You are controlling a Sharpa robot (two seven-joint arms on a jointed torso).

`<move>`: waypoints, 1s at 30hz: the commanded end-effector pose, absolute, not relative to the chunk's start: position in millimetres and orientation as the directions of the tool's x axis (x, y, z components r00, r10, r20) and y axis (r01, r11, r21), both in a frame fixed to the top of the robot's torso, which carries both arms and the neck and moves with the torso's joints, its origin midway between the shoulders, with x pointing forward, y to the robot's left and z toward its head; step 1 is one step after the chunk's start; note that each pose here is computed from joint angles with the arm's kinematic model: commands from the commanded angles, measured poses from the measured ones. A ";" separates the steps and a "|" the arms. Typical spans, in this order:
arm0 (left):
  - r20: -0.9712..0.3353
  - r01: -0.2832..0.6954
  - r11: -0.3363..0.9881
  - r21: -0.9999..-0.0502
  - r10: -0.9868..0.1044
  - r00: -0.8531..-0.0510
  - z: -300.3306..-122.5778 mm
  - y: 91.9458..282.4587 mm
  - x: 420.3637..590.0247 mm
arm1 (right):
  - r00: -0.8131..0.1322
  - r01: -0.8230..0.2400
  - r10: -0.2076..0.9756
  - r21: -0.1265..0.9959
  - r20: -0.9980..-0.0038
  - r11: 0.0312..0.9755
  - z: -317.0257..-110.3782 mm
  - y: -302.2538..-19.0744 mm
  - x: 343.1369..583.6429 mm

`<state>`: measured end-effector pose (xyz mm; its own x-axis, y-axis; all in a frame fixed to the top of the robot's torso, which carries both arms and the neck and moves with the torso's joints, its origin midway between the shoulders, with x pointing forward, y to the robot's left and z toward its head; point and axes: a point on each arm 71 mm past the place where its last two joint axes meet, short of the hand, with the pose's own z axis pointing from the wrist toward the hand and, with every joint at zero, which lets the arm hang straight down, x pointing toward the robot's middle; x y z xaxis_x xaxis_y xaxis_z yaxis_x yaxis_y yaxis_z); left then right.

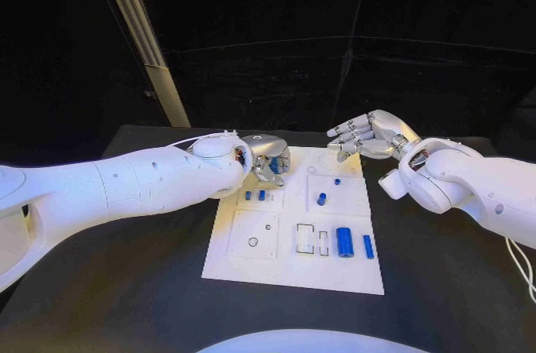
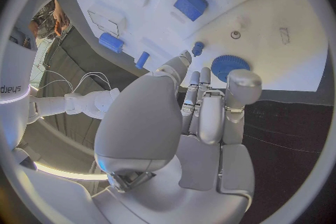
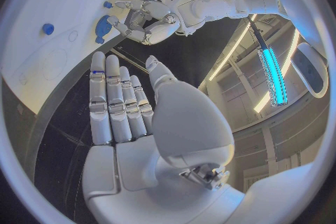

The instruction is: Assemble the parts on the task board

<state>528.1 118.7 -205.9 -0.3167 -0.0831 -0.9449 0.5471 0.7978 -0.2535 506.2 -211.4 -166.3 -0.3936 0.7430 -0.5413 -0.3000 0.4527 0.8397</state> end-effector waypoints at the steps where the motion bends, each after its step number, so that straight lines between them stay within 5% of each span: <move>1: -0.946 0.562 0.800 -0.209 -0.019 -0.324 -210.1 116.5 527.8 | -0.395 -0.310 0.742 0.839 -0.542 0.447 -164.6 -209.9 506.2; 30: -0.927 0.553 0.809 -0.201 0.026 -0.374 -221.9 107.9 530.0 | -0.400 -0.313 0.741 0.840 -0.540 0.444 -164.7 -207.6 506.3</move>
